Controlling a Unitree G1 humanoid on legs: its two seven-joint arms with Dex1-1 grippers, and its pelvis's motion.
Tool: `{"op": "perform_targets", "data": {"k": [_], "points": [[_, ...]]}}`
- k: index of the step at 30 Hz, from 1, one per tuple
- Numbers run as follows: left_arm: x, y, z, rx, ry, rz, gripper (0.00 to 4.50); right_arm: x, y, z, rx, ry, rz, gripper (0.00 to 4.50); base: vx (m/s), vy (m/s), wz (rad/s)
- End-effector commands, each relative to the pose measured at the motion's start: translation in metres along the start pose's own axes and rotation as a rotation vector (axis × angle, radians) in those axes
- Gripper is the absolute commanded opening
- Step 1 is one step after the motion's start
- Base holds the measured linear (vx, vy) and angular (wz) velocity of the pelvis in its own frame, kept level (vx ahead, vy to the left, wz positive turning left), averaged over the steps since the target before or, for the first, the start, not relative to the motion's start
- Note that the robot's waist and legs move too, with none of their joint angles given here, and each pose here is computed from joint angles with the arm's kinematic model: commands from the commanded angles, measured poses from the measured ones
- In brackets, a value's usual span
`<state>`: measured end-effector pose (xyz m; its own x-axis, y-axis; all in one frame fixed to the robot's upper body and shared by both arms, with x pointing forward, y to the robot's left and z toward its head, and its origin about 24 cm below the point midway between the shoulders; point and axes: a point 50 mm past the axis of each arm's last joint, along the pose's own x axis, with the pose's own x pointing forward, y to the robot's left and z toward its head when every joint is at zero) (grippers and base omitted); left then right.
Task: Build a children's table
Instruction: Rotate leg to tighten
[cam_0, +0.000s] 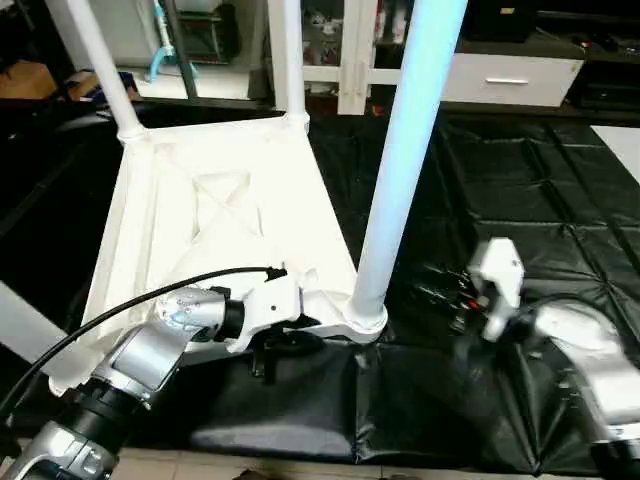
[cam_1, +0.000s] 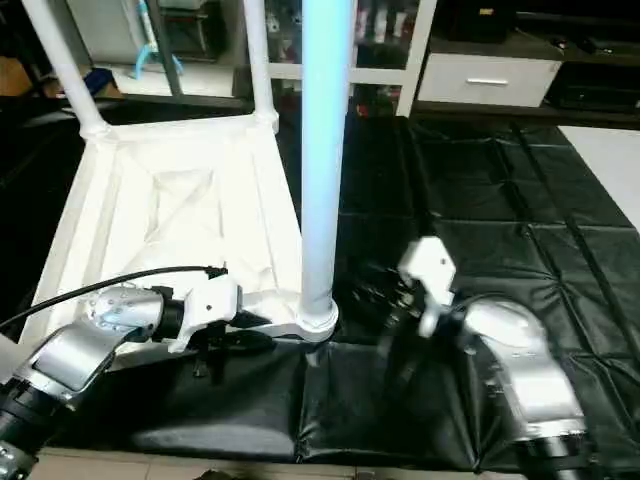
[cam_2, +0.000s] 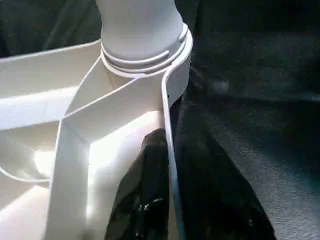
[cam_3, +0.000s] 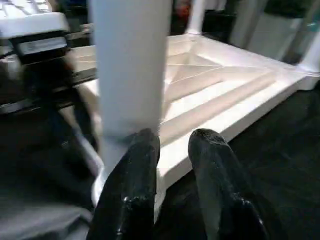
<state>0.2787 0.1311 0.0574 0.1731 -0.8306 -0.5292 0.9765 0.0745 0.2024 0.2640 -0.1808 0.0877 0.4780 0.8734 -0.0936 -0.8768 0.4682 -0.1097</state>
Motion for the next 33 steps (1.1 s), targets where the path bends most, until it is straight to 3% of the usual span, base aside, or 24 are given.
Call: {"op": "perform_targets", "data": {"k": [1,7,14,22,23,24,33], "points": [[0.003,-0.005,-0.003,0.03,0.011,-0.047,0.55,-0.002,0.001,0.005,-0.016,-0.016,0.05,1.14,0.0,0.0,0.0],[-0.002,-0.005,-0.005,0.06,0.005,-0.043,0.09,-0.006,0.003,0.001,-0.041,0.029,0.127,1.14,0.0,0.0,0.0],[0.001,-0.006,0.0,0.013,-0.037,-0.006,0.02,0.013,0.004,0.003,-0.104,0.028,0.215,1.14,0.0,0.0,0.0],[0.002,-0.007,0.007,-0.041,-0.1,0.008,0.02,0.017,-0.006,0.001,-0.129,0.056,0.195,1.14,0.0,0.0,0.0],[0.002,-0.007,0.007,-0.043,-0.102,0.008,0.47,0.017,-0.006,0.001,-0.129,0.057,0.195,1.14,0.0,0.0,0.0],[0.003,-0.007,0.008,-0.061,-0.119,0.007,0.59,0.018,-0.007,-0.001,-0.132,0.062,0.201,1.14,0.0,0.0,0.0],[0.002,-0.012,0.003,-0.101,-0.101,0.035,1.17,0.018,-0.005,-0.001,-0.117,0.053,0.237,1.14,0.0,0.0,0.0]]}}
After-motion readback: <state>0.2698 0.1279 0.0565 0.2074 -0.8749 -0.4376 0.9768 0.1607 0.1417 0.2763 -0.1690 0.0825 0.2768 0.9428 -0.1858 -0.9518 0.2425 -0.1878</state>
